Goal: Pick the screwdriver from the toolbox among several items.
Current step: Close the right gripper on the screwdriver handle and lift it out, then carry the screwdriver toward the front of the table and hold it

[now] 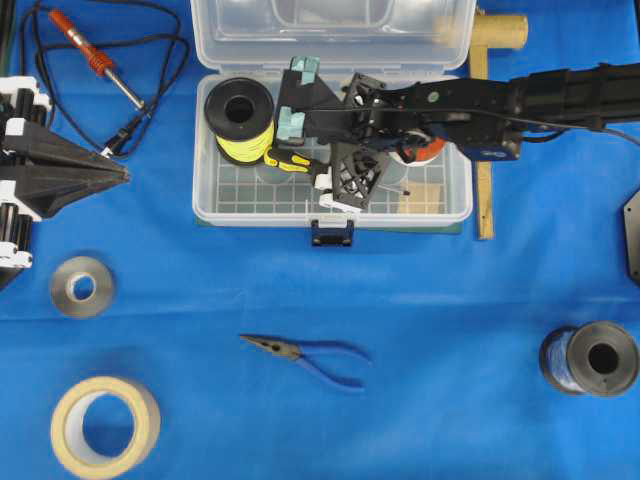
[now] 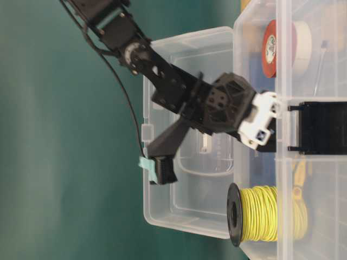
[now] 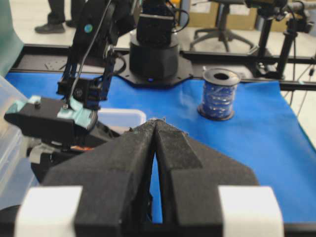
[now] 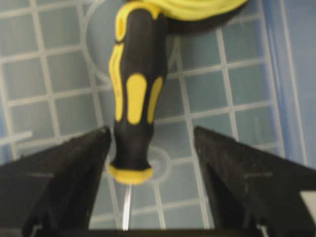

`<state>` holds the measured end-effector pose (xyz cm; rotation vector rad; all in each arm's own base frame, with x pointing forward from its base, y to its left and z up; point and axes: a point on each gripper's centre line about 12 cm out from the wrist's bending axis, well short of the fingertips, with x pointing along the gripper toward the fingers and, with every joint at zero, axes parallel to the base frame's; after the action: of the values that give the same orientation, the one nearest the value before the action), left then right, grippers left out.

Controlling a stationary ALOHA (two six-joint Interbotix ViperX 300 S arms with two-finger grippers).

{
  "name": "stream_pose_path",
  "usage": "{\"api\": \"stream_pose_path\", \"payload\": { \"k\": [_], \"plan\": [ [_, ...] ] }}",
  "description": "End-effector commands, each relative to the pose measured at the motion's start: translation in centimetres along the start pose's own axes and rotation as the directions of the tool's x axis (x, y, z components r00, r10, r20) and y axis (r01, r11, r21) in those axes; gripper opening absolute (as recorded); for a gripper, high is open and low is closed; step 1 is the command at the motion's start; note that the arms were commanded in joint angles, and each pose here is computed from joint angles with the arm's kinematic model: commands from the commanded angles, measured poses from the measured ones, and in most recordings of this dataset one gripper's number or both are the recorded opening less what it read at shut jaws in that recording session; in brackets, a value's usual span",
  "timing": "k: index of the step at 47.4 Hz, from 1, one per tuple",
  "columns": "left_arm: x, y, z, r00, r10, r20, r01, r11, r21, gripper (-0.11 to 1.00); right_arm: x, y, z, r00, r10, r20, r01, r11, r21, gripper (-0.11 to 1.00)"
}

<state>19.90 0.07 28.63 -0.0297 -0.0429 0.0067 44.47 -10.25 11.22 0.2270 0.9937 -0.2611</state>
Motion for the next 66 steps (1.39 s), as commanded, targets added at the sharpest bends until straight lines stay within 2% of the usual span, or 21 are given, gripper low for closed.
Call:
{"api": "stream_pose_path", "payload": {
  "k": [1,5,10,11,16,22,37,43,50,57,66],
  "plan": [
    [0.2,0.0,0.3,1.0,0.0,0.005,0.0,1.0,0.0,0.0,-0.8,0.1,1.4,0.999,0.004,0.047,-0.004,1.0,-0.008,0.66],
    [0.2,0.0,0.2,1.0,0.0,-0.002,0.0,1.0,-0.002,0.0,-0.9,0.1,1.4,0.999,0.004,0.046,-0.003,1.0,-0.011,0.55],
    [0.2,0.0,0.2,1.0,0.002,-0.003,-0.002,1.0,-0.001,0.0,-1.0,0.2,1.3,0.999,0.004,0.043,-0.004,1.0,-0.014,0.27],
    [0.2,0.1,0.3,1.0,0.003,-0.003,-0.003,1.0,-0.001,0.0,-1.1,0.2,1.3,0.999,0.005,0.043,-0.005,1.0,-0.015,0.25],
    [0.2,0.1,0.2,1.0,0.005,-0.003,-0.005,1.0,-0.001,0.0,-2.0,0.3,1.6,0.999,0.006,0.047,-0.006,1.0,-0.014,0.26],
    [0.2,0.1,0.2,1.0,0.006,-0.004,-0.006,1.0,-0.001,0.0,-4.7,0.4,2.4,0.997,0.01,0.077,-0.01,1.0,-0.009,0.26],
    [0.2,0.1,0.3,1.0,0.006,-0.001,-0.006,1.0,-0.003,0.0,-14.1,1.5,3.3,0.989,0.037,0.145,-0.037,0.999,0.0,0.26],
    [0.2,0.1,0.3,1.0,0.006,0.0,-0.006,1.0,-0.007,0.0,-17.2,3.8,3.0,0.984,0.078,0.159,-0.078,0.997,-0.005,0.26],
    [0.2,0.1,0.3,1.0,0.006,0.0,-0.006,1.0,-0.007,0.0,-18.6,8.4,2.3,0.971,0.164,0.172,-0.158,0.986,-0.051,0.26],
    [0.1,0.1,0.4,1.0,0.006,0.002,-0.006,1.0,-0.007,0.0,-17.0,12.4,1.5,0.964,0.221,0.148,-0.214,0.975,-0.066,0.26],
    [0.2,0.1,0.3,1.0,0.006,-0.001,-0.006,1.0,-0.009,0.0,-11.8,15.4,0.3,0.971,0.228,0.075,-0.226,0.974,-0.033,0.26]
  ]
}}
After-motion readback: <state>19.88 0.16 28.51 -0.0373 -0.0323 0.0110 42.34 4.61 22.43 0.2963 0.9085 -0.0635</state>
